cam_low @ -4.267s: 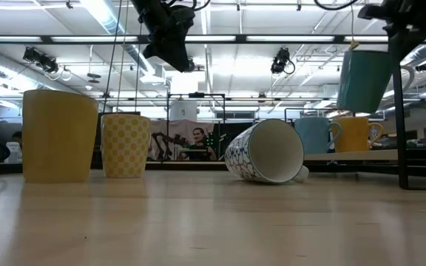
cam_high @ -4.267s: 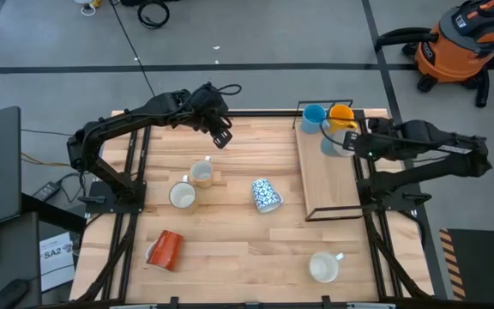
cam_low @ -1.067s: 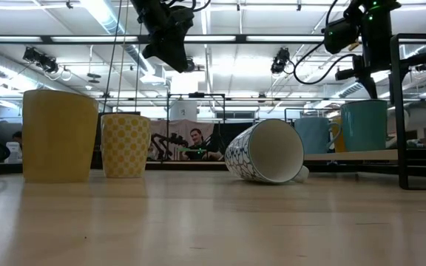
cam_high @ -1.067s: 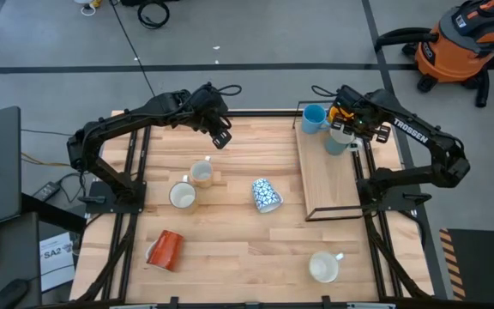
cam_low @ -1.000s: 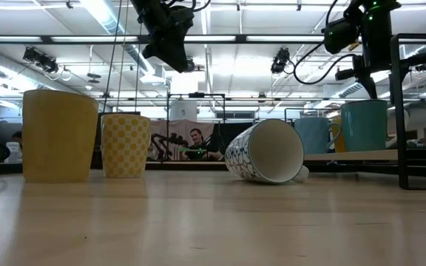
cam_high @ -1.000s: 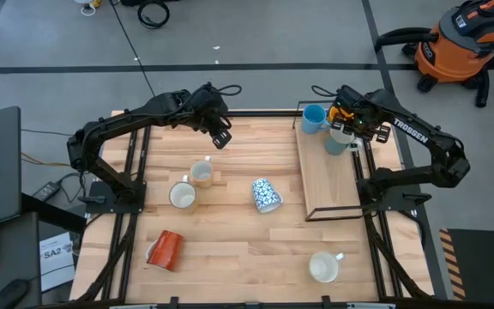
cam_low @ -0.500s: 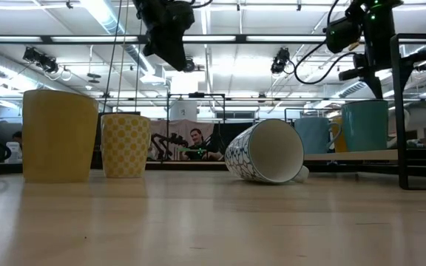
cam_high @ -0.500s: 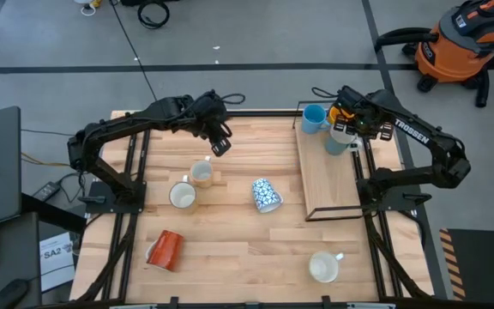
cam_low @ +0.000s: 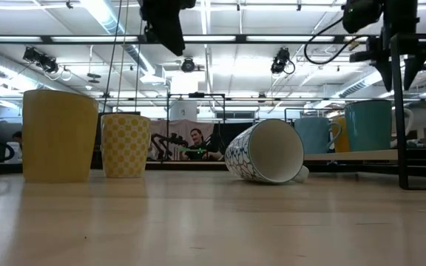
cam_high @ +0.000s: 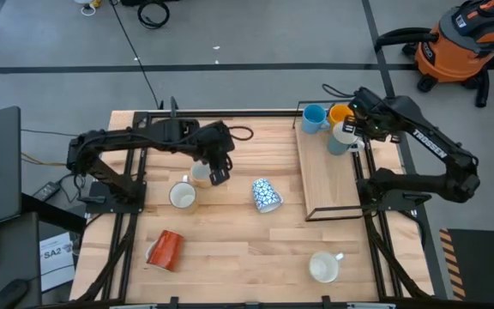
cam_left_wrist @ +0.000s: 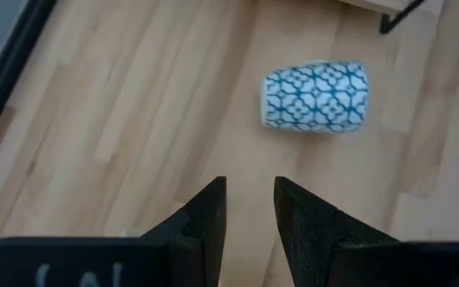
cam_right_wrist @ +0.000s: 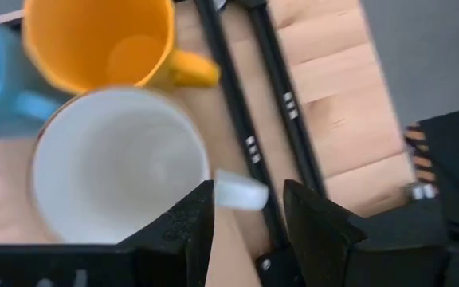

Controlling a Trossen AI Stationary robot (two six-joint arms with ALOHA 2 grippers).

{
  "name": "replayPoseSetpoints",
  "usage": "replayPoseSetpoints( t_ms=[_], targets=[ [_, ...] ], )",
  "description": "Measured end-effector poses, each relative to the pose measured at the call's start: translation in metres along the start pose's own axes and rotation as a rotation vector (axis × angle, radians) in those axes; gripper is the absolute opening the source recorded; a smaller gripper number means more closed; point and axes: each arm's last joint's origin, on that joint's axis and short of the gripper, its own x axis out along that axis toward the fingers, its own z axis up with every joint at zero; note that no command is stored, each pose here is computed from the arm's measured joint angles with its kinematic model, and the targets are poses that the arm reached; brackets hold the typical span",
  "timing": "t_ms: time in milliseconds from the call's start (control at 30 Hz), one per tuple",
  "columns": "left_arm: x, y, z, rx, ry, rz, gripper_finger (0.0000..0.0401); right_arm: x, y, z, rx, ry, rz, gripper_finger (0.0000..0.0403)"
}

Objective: Place coffee mugs
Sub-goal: Put the yellow white mug on the shelf

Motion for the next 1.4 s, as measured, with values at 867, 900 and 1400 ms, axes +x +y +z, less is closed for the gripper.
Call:
replayPoseSetpoints(
  t_ms=[867,900,1400],
  targets=[
    [-0.096,-0.047,-0.09,-0.173,0.206,0.115,0.0114,-0.05,0.031,-0.054,-0.343,-0.102,0.635,0.0156],
    [-0.097,-0.049,-0.093,-0.21,0.214,0.127,0.0114,-0.051,0.035,-0.057,-0.358,-0.108,0.654,0.0156],
    [-0.105,-0.086,-0.124,-0.587,0.166,0.18,0.0114,-0.053,0.074,-0.107,-0.594,-0.094,0.698,0.0156]
  ],
)
